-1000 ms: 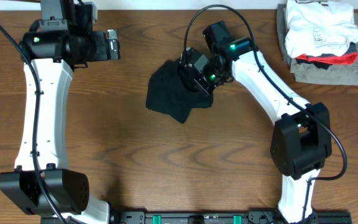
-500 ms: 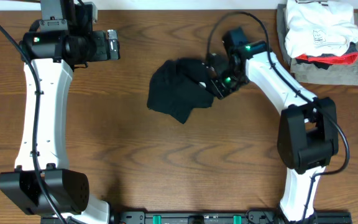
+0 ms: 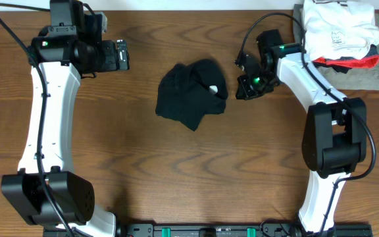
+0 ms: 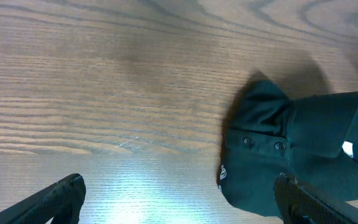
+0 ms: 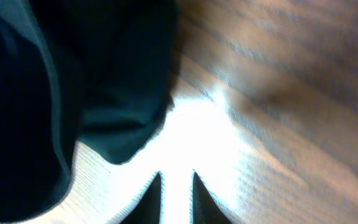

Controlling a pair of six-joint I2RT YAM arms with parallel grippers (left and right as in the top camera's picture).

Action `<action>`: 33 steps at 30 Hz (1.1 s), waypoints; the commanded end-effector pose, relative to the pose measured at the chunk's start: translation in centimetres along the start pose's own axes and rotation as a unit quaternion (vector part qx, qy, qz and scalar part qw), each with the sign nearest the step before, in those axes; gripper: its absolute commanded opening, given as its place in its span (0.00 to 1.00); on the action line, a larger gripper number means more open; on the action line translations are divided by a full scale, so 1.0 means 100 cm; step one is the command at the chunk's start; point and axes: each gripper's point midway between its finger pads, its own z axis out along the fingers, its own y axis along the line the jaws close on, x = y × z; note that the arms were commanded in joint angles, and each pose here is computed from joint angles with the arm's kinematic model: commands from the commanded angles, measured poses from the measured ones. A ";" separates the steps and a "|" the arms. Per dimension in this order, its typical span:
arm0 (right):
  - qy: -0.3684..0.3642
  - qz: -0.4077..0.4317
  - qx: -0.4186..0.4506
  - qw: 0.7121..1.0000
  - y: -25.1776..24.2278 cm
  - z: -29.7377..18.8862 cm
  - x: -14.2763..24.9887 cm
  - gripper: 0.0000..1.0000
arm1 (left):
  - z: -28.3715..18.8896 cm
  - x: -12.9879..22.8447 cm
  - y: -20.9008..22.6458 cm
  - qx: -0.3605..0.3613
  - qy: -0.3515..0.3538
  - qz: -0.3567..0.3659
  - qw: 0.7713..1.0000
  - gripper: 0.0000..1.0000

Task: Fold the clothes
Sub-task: 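Grasp the black T-shirt bundle's right side with the right gripper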

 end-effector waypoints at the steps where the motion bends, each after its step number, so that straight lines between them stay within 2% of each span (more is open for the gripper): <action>1: -0.058 -0.051 -0.031 0.997 0.025 -0.028 -0.030 0.42 | 0.006 0.002 0.005 -0.008 0.006 0.002 1.000 0.98; 3: -0.092 -0.073 -0.020 0.993 0.029 -0.042 -0.052 0.59 | 0.006 0.001 0.005 -0.008 0.004 0.002 1.000 0.98; 5: -0.115 -0.087 -0.015 0.989 0.032 -0.049 -0.065 0.65 | 0.006 0.000 0.005 -0.008 0.003 0.002 1.000 0.98; 10: -0.116 -0.106 -0.026 0.987 0.045 -0.034 -0.071 0.68 | 0.006 0.000 0.005 -0.008 0.002 0.002 1.000 0.98; 14: -0.089 -0.109 -0.042 0.989 0.053 -0.007 -0.064 0.66 | 0.006 0.000 0.005 -0.008 0.002 0.002 1.000 0.98; 17: -0.069 -0.111 -0.057 0.990 0.059 0.015 -0.058 0.61 | 0.006 0.000 0.005 -0.008 0.002 0.002 1.000 0.98; 19: -0.061 -0.112 -0.061 0.990 0.059 0.027 -0.056 0.51 | 0.006 0.000 0.005 -0.008 0.002 0.002 1.000 0.98; 22: -0.068 -0.110 -0.061 0.990 0.059 0.028 -0.060 0.18 | 0.006 0.000 0.005 -0.008 0.002 0.002 1.000 0.98; 24: -0.074 -0.103 -0.060 0.990 0.059 0.022 -0.065 0.01 | 0.006 0.000 0.005 -0.008 0.002 0.002 1.000 0.98; 33: -0.081 -0.082 -0.054 0.992 0.069 -0.032 -0.084 0.01 | 0.006 0.000 0.005 -0.008 0.002 0.002 1.000 0.98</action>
